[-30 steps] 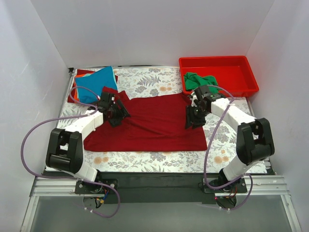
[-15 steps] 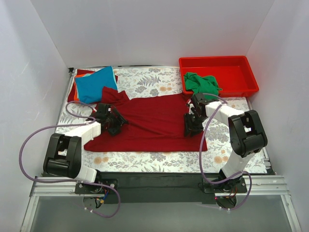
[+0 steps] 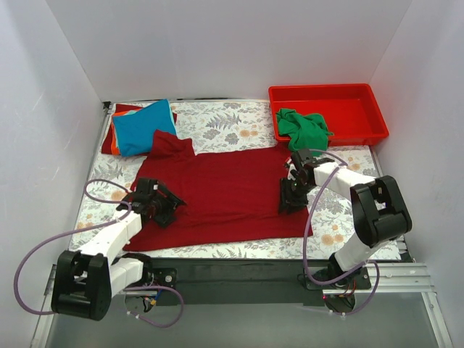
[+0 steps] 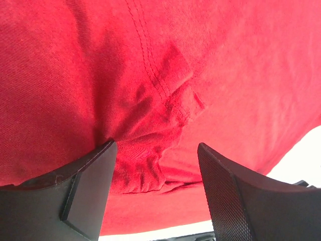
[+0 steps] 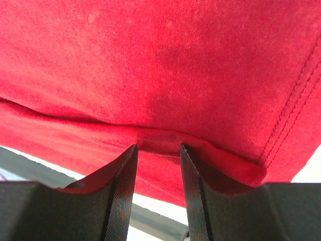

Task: Fold and stack the t-shirts
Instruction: Fold the tshirt

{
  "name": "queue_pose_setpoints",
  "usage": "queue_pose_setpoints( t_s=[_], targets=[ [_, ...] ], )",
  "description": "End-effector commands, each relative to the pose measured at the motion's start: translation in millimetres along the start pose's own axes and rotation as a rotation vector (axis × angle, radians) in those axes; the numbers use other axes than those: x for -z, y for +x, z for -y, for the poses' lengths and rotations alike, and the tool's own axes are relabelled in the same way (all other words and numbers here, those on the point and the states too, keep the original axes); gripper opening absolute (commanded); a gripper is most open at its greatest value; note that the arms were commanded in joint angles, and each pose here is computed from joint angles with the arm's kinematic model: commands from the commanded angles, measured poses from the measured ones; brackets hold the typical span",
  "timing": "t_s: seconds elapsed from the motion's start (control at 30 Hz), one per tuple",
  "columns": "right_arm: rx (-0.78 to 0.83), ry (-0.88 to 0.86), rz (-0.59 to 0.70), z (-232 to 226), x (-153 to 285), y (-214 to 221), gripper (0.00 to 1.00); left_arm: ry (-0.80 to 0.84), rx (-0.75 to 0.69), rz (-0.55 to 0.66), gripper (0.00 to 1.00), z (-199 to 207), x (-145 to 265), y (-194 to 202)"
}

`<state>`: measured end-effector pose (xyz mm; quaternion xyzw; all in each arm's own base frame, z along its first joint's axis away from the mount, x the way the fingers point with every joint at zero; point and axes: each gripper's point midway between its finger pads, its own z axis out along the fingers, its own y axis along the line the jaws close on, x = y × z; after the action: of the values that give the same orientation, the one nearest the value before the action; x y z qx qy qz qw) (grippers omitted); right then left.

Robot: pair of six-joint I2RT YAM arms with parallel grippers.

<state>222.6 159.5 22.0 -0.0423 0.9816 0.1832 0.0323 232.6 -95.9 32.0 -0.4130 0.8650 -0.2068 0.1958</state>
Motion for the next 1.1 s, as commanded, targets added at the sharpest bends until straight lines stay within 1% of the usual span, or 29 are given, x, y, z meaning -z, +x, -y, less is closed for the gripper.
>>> queue_pose_setpoints(
  t_s=[0.0, 0.2, 0.3, 0.33, 0.43, 0.47, 0.53, 0.57, 0.67, 0.7, 0.77, 0.87, 1.0, 1.03, 1.07],
  targets=[
    [-0.060, 0.085, -0.155, 21.2, -2.7, 56.5, 0.47, -0.164, 0.049, -0.024, 0.65, -49.1, 6.5, 16.5],
    [-0.068, 0.079, -0.173, 19.6, 1.7, 81.2, 0.47, -0.160, 0.025, 0.006, 0.65, -40.3, 10.1, 6.8],
    [-0.056, 0.070, -0.146, 15.2, 7.2, 77.8, 0.48, -0.162, -0.003, 0.018, 0.66, -32.4, 10.5, -0.7],
    [-0.056, 0.073, -0.143, 14.6, 9.6, 76.2, 0.48, -0.151, -0.011, 0.028, 0.66, -24.1, 11.7, -5.9],
    [-0.035, 0.091, -0.101, 8.5, 23.6, 56.6, 0.48, -0.147, -0.053, 0.076, 0.65, -12.4, 16.8, -20.6],
    [-0.029, 0.096, -0.084, 6.6, 27.9, 50.1, 0.48, -0.126, -0.076, 0.099, 0.65, 1.2, 21.7, -29.8],
    [-0.013, 0.092, -0.040, -2.9, 41.3, 31.5, 0.48, -0.120, -0.098, 0.125, 0.65, 10.8, 27.0, -38.8],
    [-0.008, 0.097, -0.024, -4.6, 45.1, 25.4, 0.48, -0.101, -0.108, 0.142, 0.65, 24.0, 31.3, -46.3],
    [0.012, 0.100, 0.024, -12.5, 57.2, 4.7, 0.48, -0.079, -0.143, 0.157, 0.65, 39.0, 35.4, -54.9],
    [0.015, 0.107, 0.020, -11.9, 56.0, 2.3, 0.48, -0.065, -0.154, 0.164, 0.65, 47.1, 35.9, -59.1],
    [0.021, 0.110, 0.025, -12.8, 55.5, -3.4, 0.48, -0.032, -0.170, 0.162, 0.65, 56.2, 34.7, -60.5],
    [0.027, 0.137, 0.021, -6.6, 49.2, -6.2, 0.48, -0.016, -0.202, 0.135, 0.65, 59.3, 27.0, -57.5],
    [0.031, 0.181, 0.029, 4.2, 41.9, -7.7, 0.49, -0.008, -0.236, 0.131, 0.65, 60.2, 14.5, -58.7],
    [0.030, 0.188, 0.030, 6.0, 40.4, -7.5, 0.49, -0.010, -0.242, 0.094, 0.65, 57.9, 9.3, -52.6],
    [0.029, 0.191, 0.026, 7.6, 38.7, -5.7, 0.49, -0.015, -0.243, 0.085, 0.65, 56.2, 6.1, -51.2]
  ],
)
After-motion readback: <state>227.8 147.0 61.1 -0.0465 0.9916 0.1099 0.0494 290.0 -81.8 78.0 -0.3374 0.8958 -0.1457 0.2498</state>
